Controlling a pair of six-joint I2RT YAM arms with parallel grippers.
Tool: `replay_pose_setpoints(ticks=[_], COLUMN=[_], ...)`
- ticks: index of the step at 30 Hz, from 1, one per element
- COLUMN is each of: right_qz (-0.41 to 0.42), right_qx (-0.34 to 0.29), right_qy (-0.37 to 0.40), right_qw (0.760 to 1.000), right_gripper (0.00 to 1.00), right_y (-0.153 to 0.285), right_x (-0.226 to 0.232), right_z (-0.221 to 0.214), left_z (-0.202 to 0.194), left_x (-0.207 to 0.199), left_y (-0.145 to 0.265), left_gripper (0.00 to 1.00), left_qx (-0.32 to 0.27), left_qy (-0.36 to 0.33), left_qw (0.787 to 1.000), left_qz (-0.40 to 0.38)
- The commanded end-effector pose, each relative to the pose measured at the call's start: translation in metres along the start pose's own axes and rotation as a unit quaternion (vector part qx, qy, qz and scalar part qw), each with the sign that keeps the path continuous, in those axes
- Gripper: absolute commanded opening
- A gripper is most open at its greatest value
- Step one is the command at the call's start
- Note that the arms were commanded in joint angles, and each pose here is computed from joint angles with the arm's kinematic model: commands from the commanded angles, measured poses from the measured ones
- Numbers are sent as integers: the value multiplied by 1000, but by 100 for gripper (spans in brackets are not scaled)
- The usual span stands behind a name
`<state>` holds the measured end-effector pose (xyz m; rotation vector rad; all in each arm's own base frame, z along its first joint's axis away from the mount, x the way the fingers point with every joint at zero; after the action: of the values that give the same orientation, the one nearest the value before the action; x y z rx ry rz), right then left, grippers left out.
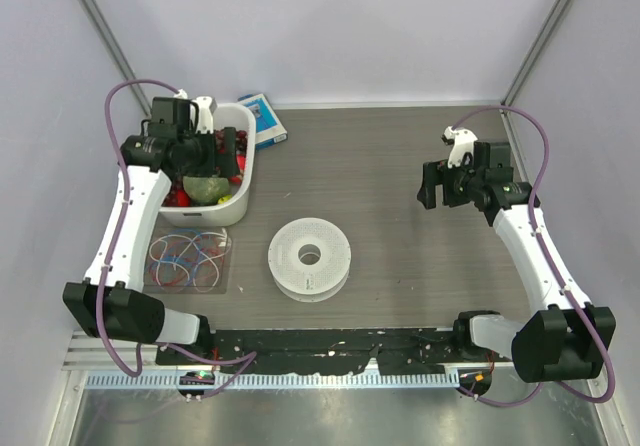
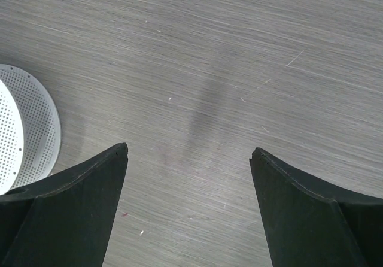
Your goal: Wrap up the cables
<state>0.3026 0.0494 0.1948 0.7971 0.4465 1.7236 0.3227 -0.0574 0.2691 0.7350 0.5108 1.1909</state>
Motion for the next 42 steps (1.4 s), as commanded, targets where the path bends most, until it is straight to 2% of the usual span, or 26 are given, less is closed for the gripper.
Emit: replay_pose_setpoints(ticks=[1, 7, 12, 16, 18, 21, 25, 26, 27, 29, 32, 38, 42], right_qz=[31, 44, 55, 53, 46, 28, 3, -3, -8, -14, -21, -40, -64], right_qx=[-27, -8, 2, 7, 7, 6, -1, -2, -2, -1, -4, -15, -29], right_qy=[-5, -14, -23, -28, -27, -27, -29, -28, -28, -28, -30, -40, -74], right_qw=[999, 999, 998, 998, 999, 999, 1000, 1000, 1000, 1000, 999, 998, 995], right_gripper=[89, 88, 88, 88, 88, 89, 88, 88, 88, 89, 89, 88, 88], right_y=[8, 4, 1, 0, 0, -2, -3, -3, -4, -4, -3, -2, 1], right_x=[13, 16, 19, 19, 17, 11, 3, 2, 0, -2, -5, -14, -34], right_z=[9, 2, 0, 1, 0, 2, 7, 8, 8, 8, 9, 12, 18], left_z=[21, 22, -12, -47, -67, -88, -106, -110, -113, -122, -134, -144, -143], left_x=[-8, -35, -84, -114, -130, -155, -182, -188, -195, -207, -219, -230, -244], left_y=[22, 29, 17, -1, -11, -25, -47, -51, -56, -64, -78, -101, -113], left_gripper=[100, 100, 100, 100, 94, 70, 22, 12, 5, 1, 0, 0, 0], left_qx=[-37, -37, 10, 50, 76, 105, 116, 114, 111, 112, 122, 128, 118], left_qy=[-72, -205, -329, -380, -393, -402, -403, -399, -400, -408, -421, -420, -414], left_qw=[997, 977, 937, 907, 893, 877, 869, 869, 868, 863, 856, 860, 862], left_qz=[-18, -48, -115, -177, -206, -241, -263, -268, -272, -276, -274, -262, -268])
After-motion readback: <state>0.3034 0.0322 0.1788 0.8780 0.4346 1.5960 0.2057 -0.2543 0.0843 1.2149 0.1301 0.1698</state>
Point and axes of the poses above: each gripper's point midway between its finger pads, its own y axis back along the fingers, its own x axis along the line the jaws close on, z = x × y, the point moved 2 cm from there along y, back along the fingers, and after that the axes turned 14 degrees about -y, right-handed, at the moved point
